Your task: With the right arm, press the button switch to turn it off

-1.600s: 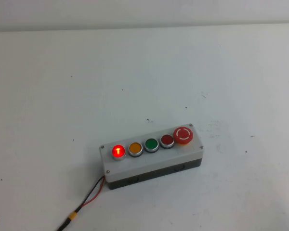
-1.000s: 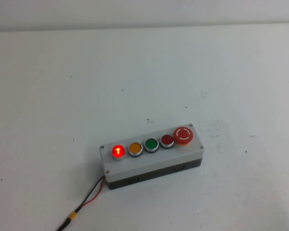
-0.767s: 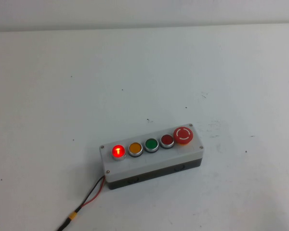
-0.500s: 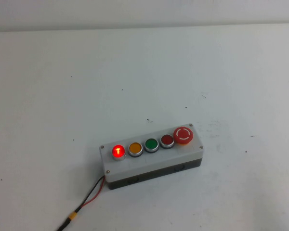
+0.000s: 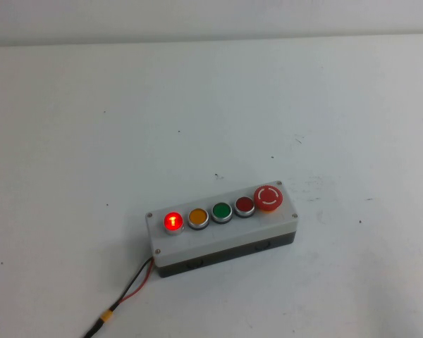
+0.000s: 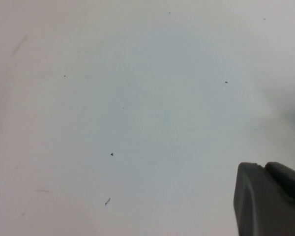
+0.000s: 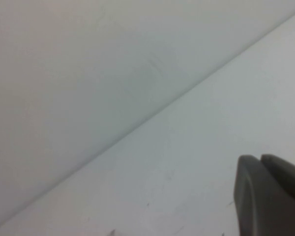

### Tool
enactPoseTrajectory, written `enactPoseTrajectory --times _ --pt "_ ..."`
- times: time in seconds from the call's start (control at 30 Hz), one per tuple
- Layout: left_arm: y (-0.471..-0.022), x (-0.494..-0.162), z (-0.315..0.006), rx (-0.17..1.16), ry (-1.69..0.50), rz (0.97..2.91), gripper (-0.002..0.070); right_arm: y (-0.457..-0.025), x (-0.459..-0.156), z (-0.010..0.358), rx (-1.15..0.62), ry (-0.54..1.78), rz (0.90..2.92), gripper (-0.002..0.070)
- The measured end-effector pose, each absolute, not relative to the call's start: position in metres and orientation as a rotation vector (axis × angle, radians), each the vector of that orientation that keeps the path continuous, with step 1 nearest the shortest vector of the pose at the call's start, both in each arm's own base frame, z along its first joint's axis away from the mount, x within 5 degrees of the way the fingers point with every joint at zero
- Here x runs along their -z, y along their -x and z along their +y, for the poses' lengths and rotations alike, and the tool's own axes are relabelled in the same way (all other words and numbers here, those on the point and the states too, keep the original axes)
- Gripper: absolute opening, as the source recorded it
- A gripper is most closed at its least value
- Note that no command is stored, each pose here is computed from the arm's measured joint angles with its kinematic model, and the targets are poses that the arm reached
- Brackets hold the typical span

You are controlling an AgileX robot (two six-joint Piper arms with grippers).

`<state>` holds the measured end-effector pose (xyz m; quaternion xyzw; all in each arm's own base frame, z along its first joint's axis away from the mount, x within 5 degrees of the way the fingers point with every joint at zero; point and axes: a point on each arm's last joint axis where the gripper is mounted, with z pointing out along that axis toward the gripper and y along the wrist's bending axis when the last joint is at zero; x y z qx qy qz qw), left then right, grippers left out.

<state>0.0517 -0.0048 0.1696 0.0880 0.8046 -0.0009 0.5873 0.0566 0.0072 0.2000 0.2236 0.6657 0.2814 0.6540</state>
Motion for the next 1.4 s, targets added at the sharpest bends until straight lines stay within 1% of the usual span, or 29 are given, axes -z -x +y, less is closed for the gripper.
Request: enactPoseTrajectory --times 0.07,0.17,0.23,0.33,0.4,0.5,0.63,0.73,0.83,0.93,1.03,1.1,1.27,1.4 --pt "-0.052 -0.17 -0.005 0.002 -0.205 1.875 -0.0002 -0.056 -0.203 0.012 -0.672 -0.475 1.551 -0.0016" --pt "-0.052 -0.17 -0.005 0.002 -0.205 1.875 -0.0002 -0.058 -0.224 0.021 -0.718 -0.408 1.652 -0.0016" --pt "-0.052 -0.17 -0.005 0.002 -0.205 1.875 -0.0002 -0.064 -0.244 0.027 -0.727 -0.34 1.766 -0.0016" --pt "-0.052 -0.17 -0.005 0.002 -0.205 1.875 -0.0002 -0.078 -0.27 0.037 -0.716 -0.2 1.995 -0.0016" --pt "-0.052 -0.17 -0.005 0.002 -0.205 1.875 -0.0002 -0.092 -0.285 0.04 -0.691 -0.103 2.162 -0.0016" --pt "-0.052 -0.17 -0.005 0.002 -0.205 1.875 -0.0002 -0.115 -0.302 0.04 -0.627 0.003 2.356 -0.0016" --pt "-0.052 -0.17 -0.005 0.002 -0.205 1.875 -0.0002 -0.151 -0.322 0.041 -0.573 0.091 2.496 -0.0016" --pt "-0.052 -0.17 -0.005 0.002 -0.205 1.875 -0.0002 -0.176 -0.33 0.055 -0.581 0.184 2.541 -0.0016" --pt "-0.052 -0.17 -0.005 0.002 -0.205 1.875 -0.0002 -0.195 -0.334 0.084 -0.58 0.312 2.586 -0.0016" --pt "-0.052 -0.17 -0.005 0.002 -0.205 1.875 -0.0002 -0.213 -0.33 0.122 -0.516 0.45 2.646 -0.0016" --pt "-0.052 -0.17 -0.005 0.002 -0.205 1.875 -0.0002 -0.224 -0.327 0.165 -0.445 0.618 2.652 -0.0016" --pt "-0.052 -0.17 -0.005 0.002 -0.205 1.875 -0.0002 -0.231 -0.326 0.198 -0.431 0.723 2.639 -0.0016" --pt "-0.052 -0.17 -0.005 0.002 -0.205 1.875 -0.0002 -0.249 -0.318 0.262 -0.411 0.896 2.632 -0.0015" --pt "-0.052 -0.17 -0.005 0.002 -0.205 1.875 -0.0002 -0.262 -0.304 0.301 -0.35 1.004 2.658 -0.0015"
